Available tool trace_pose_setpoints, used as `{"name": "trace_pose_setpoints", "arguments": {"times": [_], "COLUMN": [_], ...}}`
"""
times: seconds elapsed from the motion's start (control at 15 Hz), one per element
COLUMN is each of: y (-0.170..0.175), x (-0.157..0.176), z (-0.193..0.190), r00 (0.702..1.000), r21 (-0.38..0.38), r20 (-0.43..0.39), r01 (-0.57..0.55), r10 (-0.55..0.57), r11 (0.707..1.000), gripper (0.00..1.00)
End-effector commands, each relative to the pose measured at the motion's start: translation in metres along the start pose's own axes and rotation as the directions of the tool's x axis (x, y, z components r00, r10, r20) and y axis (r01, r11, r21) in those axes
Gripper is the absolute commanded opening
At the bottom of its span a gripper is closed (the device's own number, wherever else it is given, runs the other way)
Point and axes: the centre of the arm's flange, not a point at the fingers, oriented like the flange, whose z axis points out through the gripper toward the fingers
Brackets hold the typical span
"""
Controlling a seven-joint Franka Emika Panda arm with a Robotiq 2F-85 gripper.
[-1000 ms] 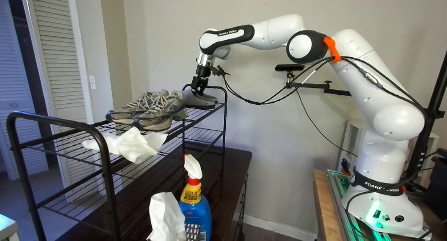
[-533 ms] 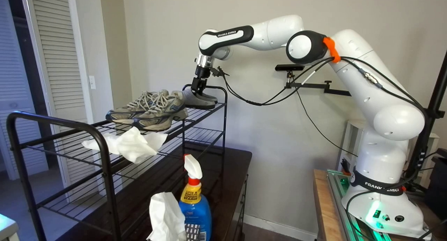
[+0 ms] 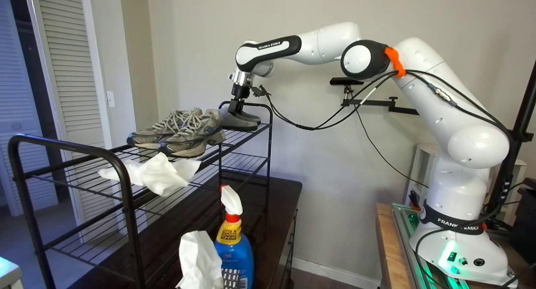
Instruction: Rotate the house sleepers to the right.
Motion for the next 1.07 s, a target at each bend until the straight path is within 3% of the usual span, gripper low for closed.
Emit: {"name": "trace_pose_setpoints", "arguments": {"times": [0.0, 0.53, 0.67, 1.0], "y": [0.003, 0.005, -0.008, -0.033], "x": [0.017, 0.020, 0.010, 0.003], "z": [-0.001, -0.003, -0.015, -0.059], "r00": [0.998, 0.997, 0.998, 0.984], "r21": [0.002, -0.014, -0.016, -0.045], "r20": [-0.055, -0.071, -0.039, -0.032], "r01": [0.021, -0.007, -0.046, -0.175], "r10": [-0.021, 0.006, 0.046, 0.173], "r11": [1.000, 1.000, 0.999, 0.984], "gripper": [0.59, 0.04, 0.00, 0.02]}}
